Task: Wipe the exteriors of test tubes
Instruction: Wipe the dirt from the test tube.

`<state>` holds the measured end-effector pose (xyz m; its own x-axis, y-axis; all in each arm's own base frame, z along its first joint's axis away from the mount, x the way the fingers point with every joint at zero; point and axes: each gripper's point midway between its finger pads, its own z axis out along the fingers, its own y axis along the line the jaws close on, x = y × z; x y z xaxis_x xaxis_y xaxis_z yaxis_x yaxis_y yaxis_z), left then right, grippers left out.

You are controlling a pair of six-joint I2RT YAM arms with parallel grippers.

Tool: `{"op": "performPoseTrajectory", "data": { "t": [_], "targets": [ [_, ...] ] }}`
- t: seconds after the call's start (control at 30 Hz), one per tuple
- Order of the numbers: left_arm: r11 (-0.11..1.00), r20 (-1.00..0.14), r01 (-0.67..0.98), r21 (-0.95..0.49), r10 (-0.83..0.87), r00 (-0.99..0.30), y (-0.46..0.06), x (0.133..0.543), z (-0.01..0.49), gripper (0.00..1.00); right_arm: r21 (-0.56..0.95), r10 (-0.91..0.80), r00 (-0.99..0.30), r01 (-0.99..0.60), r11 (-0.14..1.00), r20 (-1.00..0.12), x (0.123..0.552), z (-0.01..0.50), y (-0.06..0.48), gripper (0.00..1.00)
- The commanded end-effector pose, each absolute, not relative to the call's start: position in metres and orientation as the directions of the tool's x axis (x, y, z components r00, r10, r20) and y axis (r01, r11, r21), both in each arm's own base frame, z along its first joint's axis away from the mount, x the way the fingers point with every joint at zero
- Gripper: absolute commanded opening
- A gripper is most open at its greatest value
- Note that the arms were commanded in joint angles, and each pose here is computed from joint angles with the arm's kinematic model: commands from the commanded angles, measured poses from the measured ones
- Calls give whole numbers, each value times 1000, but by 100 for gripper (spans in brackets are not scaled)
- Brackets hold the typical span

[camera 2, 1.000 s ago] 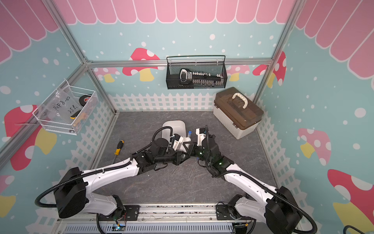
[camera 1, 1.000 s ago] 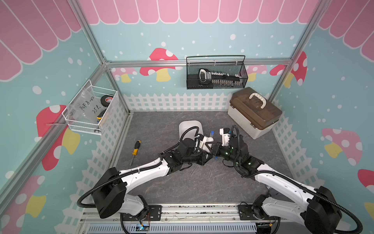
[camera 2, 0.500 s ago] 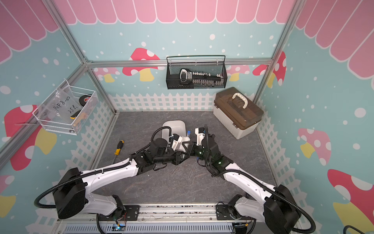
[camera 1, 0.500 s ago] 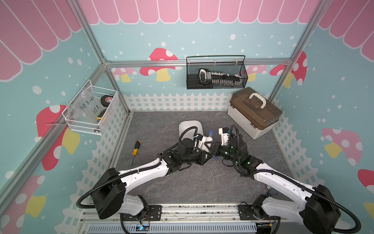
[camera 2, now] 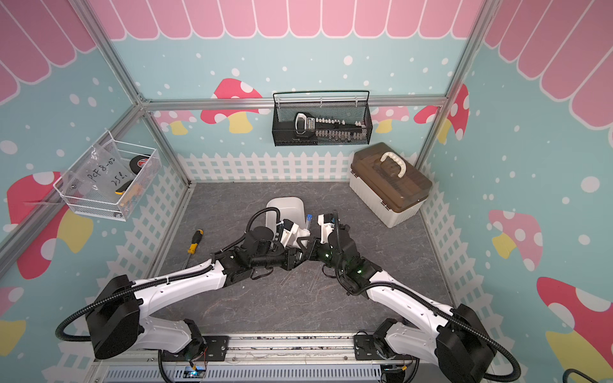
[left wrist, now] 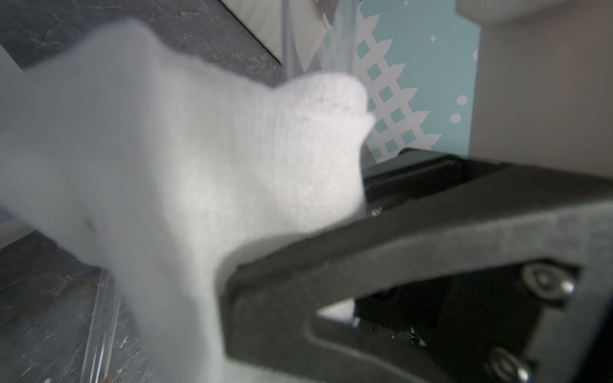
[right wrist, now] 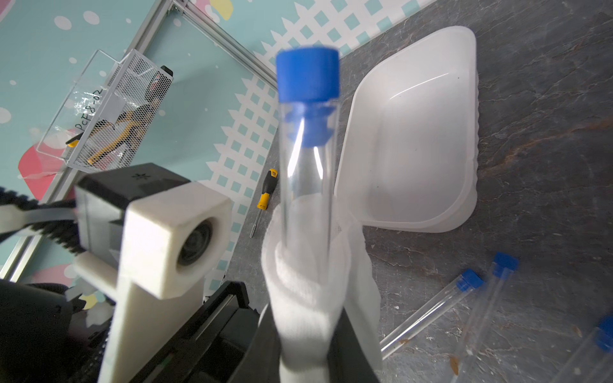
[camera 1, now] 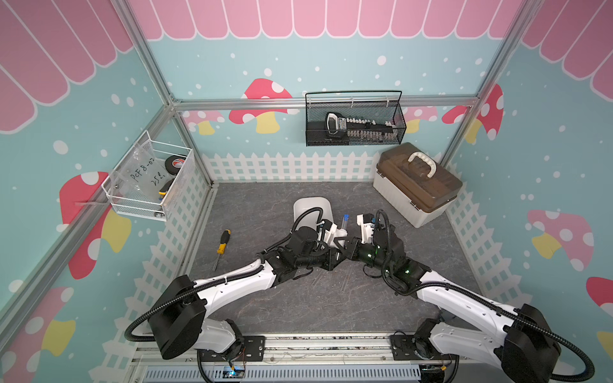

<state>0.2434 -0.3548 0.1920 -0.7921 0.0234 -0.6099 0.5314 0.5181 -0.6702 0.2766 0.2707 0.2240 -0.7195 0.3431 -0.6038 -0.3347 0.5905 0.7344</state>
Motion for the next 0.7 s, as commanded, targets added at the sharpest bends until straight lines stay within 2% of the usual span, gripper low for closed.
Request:
{"op": "performPoseTrajectory", "data": {
  "t": [0.0, 0.67],
  "targets": [
    [525, -578, 505, -685, 30, -816, -348, 237, 184, 9, 703, 385, -644, -353, 617, -661, 304, 252, 260, 17],
    [518, -576, 501, -694, 19, -817, -348, 236, 185, 9, 688, 424, -581, -363, 628, -694, 333, 280, 241, 17]
  ]
}}
